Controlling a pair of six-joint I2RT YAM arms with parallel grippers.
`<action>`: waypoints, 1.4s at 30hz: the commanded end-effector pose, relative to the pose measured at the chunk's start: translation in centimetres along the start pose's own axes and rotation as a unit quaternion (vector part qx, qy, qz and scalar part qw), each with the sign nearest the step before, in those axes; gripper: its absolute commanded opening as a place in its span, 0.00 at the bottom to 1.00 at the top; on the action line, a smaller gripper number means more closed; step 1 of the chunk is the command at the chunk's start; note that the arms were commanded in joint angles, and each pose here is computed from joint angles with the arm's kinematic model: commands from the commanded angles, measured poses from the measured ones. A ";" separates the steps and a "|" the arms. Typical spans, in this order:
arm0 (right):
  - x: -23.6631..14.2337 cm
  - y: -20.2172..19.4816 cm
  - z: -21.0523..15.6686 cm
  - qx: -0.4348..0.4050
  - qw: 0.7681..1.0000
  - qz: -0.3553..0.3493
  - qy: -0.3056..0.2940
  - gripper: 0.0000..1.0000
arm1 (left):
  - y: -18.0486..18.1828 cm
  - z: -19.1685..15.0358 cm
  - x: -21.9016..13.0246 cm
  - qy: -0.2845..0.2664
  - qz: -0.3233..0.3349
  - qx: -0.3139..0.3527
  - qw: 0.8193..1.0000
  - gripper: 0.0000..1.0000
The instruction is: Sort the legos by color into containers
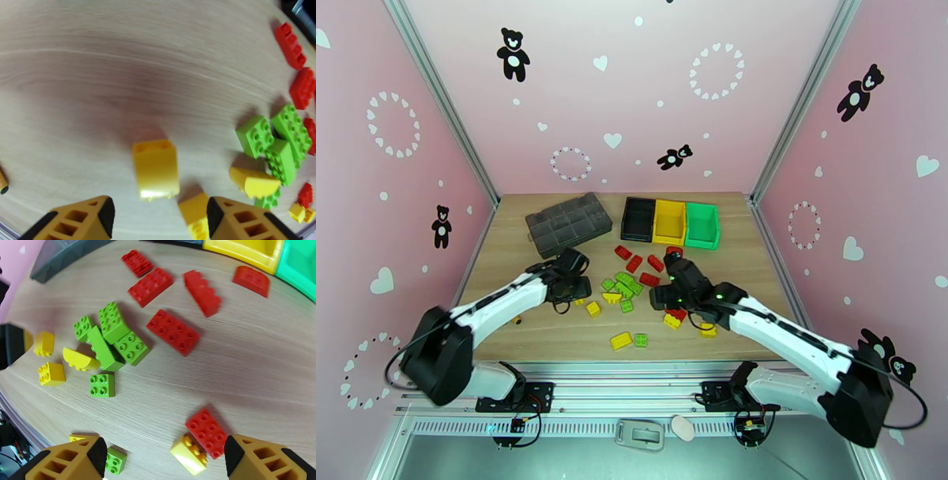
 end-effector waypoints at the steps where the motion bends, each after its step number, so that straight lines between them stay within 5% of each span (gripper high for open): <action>1: 0.1 0.7 0.7 -0.004 1.000 -0.025 -0.013 0.84 | -0.3 0.4 0.8 -0.003 0.030 0.016 0.999 0.64; 22: -0.6 0.3 0.5 0.003 0.999 -0.034 -0.035 0.85 | -0.8 0.3 2.8 0.010 0.038 0.021 0.999 0.48; 29: -0.3 0.0 0.5 0.013 0.998 -0.044 -0.038 0.88 | -1.1 0.7 1.6 0.003 0.019 0.022 1.000 0.33; 36: 0.4 -1.0 2.2 0.067 0.996 -0.023 -0.048 0.87 | -3.7 2.1 -2.0 -0.021 -0.105 0.037 0.994 0.26; 42: 1.6 -2.7 5.8 0.149 0.985 0.060 -0.062 0.86 | -7.8 4.7 -4.6 -0.036 -0.229 0.064 0.971 0.23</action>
Point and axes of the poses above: each hand's point on the last joint's axis, 136 mm out from that joint toward the fingers, its own x axis out along the fingers, its own y axis along the line the jaws close on, z = x × y, the point moved 8 cm from there along -x, back along the fingers, and after that the axes turned 2 degrees about x, right-handed, at the moved point
